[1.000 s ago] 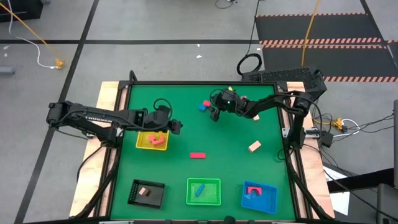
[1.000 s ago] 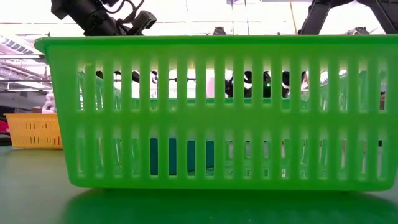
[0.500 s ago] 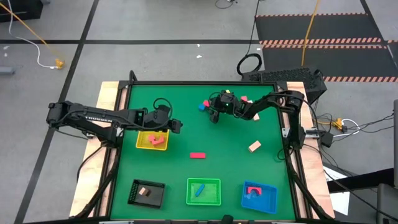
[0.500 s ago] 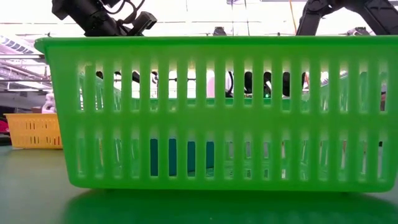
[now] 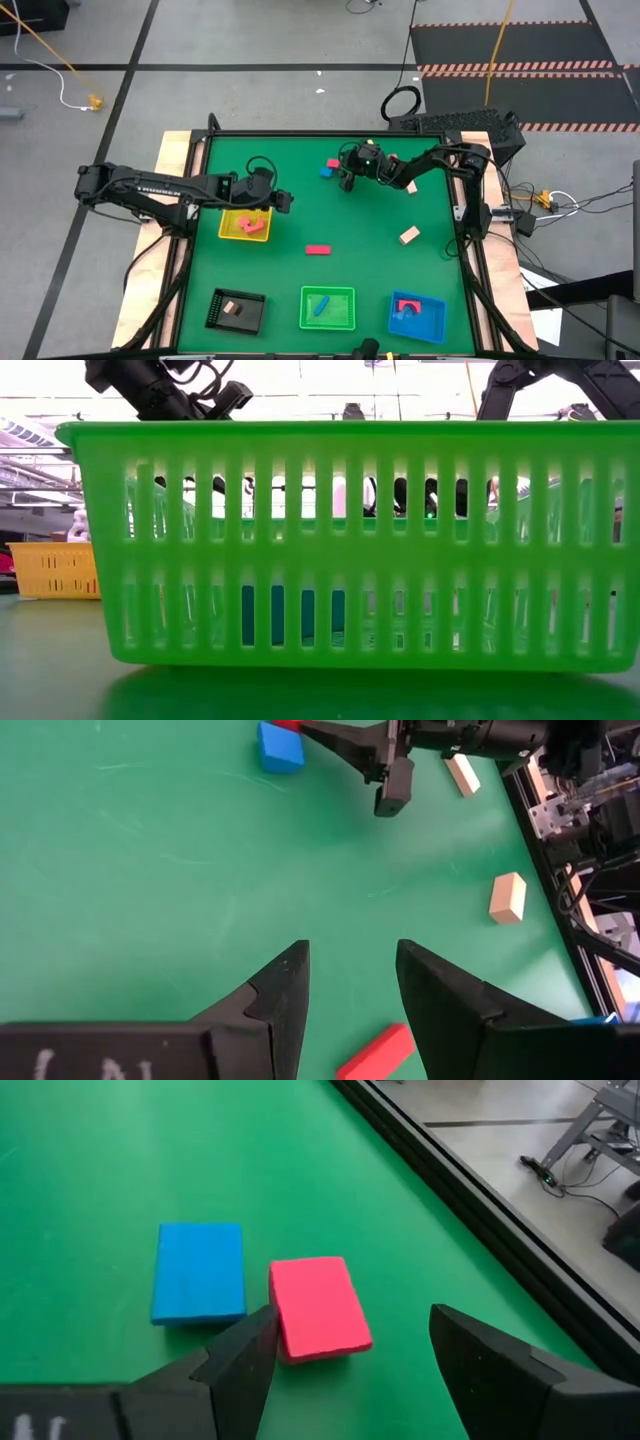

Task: Sort & place blocks by color
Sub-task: Put the red half-circle block into the blue bin

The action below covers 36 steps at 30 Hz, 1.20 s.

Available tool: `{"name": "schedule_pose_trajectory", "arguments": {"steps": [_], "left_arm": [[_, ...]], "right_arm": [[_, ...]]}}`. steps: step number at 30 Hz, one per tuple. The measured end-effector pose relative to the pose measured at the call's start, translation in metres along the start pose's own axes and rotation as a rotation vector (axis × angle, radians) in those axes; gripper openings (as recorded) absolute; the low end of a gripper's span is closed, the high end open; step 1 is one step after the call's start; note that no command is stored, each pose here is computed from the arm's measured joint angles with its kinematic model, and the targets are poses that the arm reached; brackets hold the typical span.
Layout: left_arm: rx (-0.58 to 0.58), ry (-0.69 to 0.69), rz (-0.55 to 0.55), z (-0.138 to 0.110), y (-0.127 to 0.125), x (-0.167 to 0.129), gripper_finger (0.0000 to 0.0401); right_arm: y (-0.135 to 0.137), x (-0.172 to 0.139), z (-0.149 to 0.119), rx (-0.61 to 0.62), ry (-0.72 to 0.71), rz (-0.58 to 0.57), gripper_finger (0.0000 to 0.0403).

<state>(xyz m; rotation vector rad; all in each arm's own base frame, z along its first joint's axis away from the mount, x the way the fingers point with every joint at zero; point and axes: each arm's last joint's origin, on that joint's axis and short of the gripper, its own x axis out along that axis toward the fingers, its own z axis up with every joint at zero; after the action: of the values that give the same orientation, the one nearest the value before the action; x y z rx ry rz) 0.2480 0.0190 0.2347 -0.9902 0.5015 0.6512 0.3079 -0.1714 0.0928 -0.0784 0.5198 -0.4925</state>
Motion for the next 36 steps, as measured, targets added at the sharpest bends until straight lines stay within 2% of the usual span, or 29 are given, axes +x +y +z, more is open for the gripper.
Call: {"name": "schedule_pose_trajectory", "arguments": {"steps": [15,26,32,36], "left_arm": [[-0.009,-0.005,0.004,0.0019,0.001,0.0005,0.0152],[-0.009,-0.005,0.003,0.002,0.0009,0.0004,0.0152],[-0.009,-0.005,0.004,0.0019,0.0009,0.0005,0.0152],[-0.003,-0.005,0.003,0.002,0.0008,0.0004,0.0152]], "right_arm": [[0.0015,0.0,0.0003,-0.008,-0.008,0.036,0.025],[0.0015,0.0,0.0004,-0.008,-0.008,0.036,0.0207],[0.0013,-0.0001,0.0012,0.007,-0.016,0.034,0.021],[0.0008,0.0001,0.0032,0.059,-0.03,0.027,0.0221]]}}
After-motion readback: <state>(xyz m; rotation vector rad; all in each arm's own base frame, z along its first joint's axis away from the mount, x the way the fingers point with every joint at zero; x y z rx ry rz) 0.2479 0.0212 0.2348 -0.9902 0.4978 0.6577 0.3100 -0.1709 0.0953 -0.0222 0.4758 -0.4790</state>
